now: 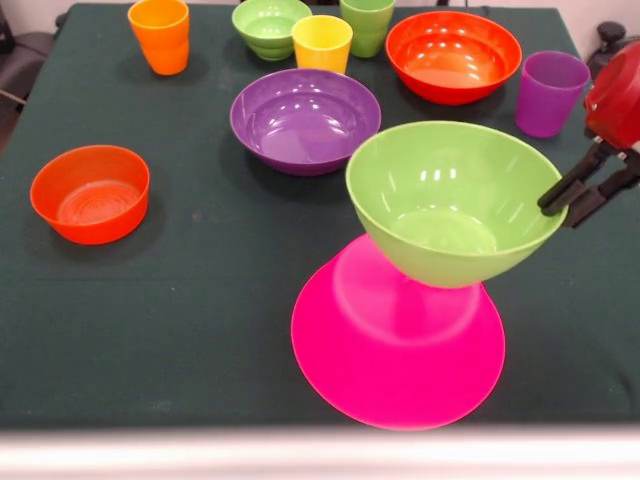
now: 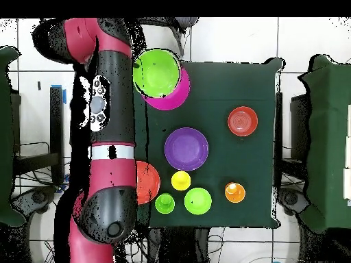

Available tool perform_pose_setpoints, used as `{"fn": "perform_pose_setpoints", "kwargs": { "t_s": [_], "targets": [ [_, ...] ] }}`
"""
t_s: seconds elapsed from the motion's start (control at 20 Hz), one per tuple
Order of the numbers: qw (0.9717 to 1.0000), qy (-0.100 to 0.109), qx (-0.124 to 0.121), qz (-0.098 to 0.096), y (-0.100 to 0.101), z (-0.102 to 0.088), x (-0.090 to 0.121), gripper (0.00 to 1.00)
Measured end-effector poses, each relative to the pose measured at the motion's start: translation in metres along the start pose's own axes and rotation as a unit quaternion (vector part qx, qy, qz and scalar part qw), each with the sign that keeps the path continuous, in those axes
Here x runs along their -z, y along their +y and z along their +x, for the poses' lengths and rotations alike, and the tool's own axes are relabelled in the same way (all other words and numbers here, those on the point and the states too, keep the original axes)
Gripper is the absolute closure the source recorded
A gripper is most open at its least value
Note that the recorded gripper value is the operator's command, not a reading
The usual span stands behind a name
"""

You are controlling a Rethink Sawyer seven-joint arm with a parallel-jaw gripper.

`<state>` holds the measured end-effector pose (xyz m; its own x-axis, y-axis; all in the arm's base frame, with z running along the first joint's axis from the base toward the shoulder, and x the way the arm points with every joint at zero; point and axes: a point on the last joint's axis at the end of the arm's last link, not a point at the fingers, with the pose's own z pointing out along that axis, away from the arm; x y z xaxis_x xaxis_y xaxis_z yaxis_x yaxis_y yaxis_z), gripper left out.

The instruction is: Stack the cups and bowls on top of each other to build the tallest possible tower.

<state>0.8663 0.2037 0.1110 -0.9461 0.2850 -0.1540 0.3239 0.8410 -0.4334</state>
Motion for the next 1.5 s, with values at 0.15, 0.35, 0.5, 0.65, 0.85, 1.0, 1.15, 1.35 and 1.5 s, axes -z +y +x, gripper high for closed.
{"fn": "perform_pose_setpoints", "kwargs": {
  "t_s": [0.15, 0.35, 0.5, 0.65, 0.85, 1.0, 1.15, 1.35, 1.5],
  "targets": [
    [0.9999, 0.01, 0.003, -0.001, 0.008, 0.007, -0.01, 1.0],
    [0.9998, 0.021, 0.008, 0.001, 0.017, 0.015, -0.023, 1.0],
    [0.9996, 0.025, 0.011, 0.003, 0.023, 0.02, -0.033, 1.0],
    [0.9996, 0.026, 0.014, 0.004, 0.027, 0.023, -0.043, 1.0],
    [0.9996, 0.025, 0.011, 0.003, 0.027, 0.021, -0.048, 1.0],
    [0.9997, 0.024, 0.006, -0.001, 0.024, 0.016, -0.05, 1.0],
    [0.9996, 0.026, -0.006, -0.009, 0.016, 0.006, -0.052, 1.0],
    [0.9995, 0.026, -0.016, -0.011, 0.006, -0.004, -0.057, 1.0],
    [0.9993, 0.026, -0.021, -0.015, 0.001, -0.009, -0.06, 1.0]
  ]
}}
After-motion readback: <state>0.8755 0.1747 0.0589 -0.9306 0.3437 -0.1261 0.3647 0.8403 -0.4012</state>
